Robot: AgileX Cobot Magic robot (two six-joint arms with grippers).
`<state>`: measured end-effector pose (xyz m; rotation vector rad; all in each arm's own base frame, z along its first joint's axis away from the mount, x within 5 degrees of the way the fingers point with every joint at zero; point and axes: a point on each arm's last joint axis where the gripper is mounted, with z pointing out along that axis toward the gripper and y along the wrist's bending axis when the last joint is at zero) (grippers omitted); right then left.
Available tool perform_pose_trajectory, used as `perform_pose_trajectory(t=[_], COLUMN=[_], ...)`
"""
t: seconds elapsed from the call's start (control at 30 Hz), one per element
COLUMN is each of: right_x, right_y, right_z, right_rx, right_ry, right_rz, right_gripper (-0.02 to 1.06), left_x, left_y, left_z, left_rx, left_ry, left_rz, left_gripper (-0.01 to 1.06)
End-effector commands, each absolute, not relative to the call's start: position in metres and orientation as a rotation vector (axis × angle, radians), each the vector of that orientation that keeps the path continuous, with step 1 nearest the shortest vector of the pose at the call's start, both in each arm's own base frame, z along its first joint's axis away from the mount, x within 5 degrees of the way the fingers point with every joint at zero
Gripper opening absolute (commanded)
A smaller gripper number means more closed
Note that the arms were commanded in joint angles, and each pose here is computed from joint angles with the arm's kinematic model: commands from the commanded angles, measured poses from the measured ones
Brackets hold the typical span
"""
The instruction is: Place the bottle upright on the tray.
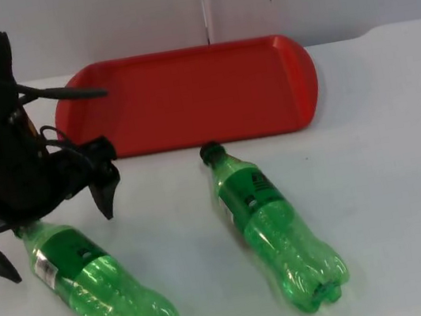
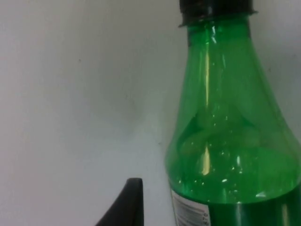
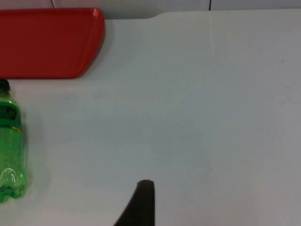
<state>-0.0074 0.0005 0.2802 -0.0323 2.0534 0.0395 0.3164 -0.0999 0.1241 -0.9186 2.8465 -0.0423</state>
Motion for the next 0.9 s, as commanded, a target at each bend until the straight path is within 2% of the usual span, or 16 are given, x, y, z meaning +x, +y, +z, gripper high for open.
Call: perform_pose_trajectory(t=[0.0, 0.17, 0.3, 0.57, 0.87], right_x=[-0.007, -0.007, -0.007, -0.007, -0.007], right_y=[0.001, 0.001, 0.001, 0.001, 0.001], right_z=[0.28, 0.28, 0.28, 0.28, 0.28], right_rx=[-0.028, -0.028, -0.028, -0.028, -0.028], right_ry=[2.048, 2.048, 2.048, 2.048, 2.048], right_rz=[0.04, 0.04, 0.04, 0.04, 0.04], right_gripper=[0.84, 0.84, 0.84, 0.84, 0.84], left_x=[0.318, 0.311, 0.303, 0.302, 0.301], left_y=[-0.102, -0.105, -0.101, -0.098, -0.098], left_z=[0.124, 0.112, 0.103, 0.099, 0.075], left_rx=[-0.938, -1.006, -1.049, -0.987, -0.98], left_ry=[2.821, 2.765, 2.755, 2.785, 2.84], left_rz=[-0.064, -0.181, -0.195, -0.137, -0.081], left_gripper=[1.0, 0.95, 0.95, 0.95, 0.95])
